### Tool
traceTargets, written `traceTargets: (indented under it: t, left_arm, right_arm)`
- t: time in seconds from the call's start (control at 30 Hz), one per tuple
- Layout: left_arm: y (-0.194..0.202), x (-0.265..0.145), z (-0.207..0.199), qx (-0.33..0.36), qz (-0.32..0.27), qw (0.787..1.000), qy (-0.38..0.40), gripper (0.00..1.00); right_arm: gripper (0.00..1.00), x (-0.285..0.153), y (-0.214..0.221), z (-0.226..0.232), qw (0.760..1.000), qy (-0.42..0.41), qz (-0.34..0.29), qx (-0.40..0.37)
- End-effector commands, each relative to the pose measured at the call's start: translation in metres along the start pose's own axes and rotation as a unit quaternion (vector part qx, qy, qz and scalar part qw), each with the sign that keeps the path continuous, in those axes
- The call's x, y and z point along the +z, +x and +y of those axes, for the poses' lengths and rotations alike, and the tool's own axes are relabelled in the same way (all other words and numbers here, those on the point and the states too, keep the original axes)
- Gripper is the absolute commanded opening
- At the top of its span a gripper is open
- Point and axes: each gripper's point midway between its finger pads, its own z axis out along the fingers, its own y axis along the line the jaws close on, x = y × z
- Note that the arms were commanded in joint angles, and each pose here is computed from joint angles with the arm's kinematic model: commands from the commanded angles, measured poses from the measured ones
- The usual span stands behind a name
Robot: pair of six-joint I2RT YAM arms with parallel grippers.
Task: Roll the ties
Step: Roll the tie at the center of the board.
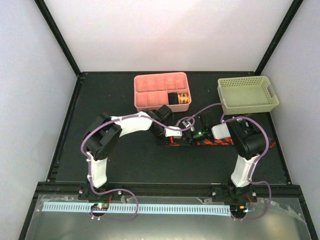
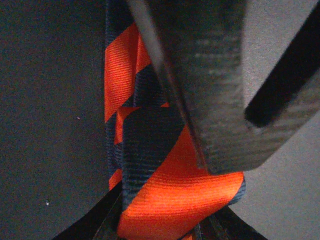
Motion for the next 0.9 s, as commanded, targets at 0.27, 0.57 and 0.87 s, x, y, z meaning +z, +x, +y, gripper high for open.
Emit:
traceTargets:
  t: [0.27,0.57,0.87]
  left_arm:
    - [0.006,0.003,0.005,-0.016,0.015,1.000,-0.002,0.32]
    - [0.007,0.003,0.006,-0.019,0.016,1.000,-0.002,0.32]
    - [-0.012,-0.035,0.013,-0.039,-0.077,0.996,0.008,0.63]
  right_arm:
    - [0.46,0.004,-0.013,0.010,0.998,-0.048,-0.032,0.006]
    - [0.14,0.009,-0.011,-0.001,0.999,-0.028,-0.023,0.011]
    - [0.02,0.002,-0.002,-0.029,0.999,0.051,-0.003,-0.005]
